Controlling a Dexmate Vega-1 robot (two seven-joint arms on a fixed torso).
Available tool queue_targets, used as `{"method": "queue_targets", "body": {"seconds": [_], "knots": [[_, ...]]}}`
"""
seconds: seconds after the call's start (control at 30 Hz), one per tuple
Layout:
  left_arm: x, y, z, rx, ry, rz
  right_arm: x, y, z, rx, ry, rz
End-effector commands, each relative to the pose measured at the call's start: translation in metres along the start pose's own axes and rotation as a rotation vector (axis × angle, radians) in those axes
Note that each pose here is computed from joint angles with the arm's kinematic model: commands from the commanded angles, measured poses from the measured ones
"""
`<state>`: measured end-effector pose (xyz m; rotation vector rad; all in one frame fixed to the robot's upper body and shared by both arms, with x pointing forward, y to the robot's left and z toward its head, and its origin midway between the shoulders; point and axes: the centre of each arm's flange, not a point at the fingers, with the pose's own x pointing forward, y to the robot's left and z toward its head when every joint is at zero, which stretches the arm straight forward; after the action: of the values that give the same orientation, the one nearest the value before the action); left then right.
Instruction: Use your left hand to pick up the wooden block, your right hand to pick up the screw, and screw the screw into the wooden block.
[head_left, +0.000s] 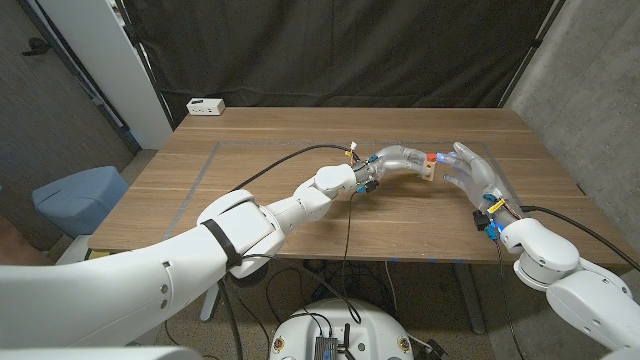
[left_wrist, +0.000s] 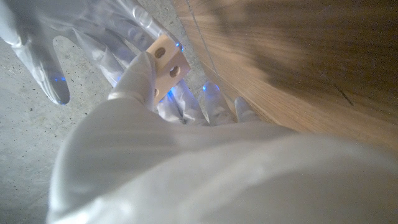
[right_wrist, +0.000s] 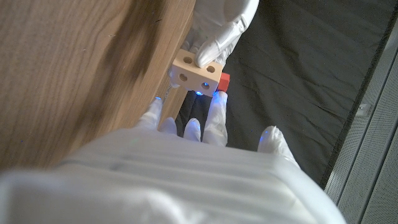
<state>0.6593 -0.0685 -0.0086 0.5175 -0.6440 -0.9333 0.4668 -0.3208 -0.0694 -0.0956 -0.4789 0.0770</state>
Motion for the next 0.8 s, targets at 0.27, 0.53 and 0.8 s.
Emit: {"method": "queue_targets", "body": {"seconds": [0.27,0.53,0.8], "knots": [[0.0010,-0.0019,0.0001,-0.001,0.001,-0.004,-0.0053,0.0002,0.0007,0.000,-0.003,0.004],[0.0004,-0.0016,-0.0005,-0.001,0.002,-0.004,-0.0056,0.0007,0.0003,0.000,-0.003,0.017],[0.0000,-0.0012,-0.0011,-0.002,0.004,-0.003,-0.0050,0.0012,0.0004,0.000,-0.007,0.031]]}}
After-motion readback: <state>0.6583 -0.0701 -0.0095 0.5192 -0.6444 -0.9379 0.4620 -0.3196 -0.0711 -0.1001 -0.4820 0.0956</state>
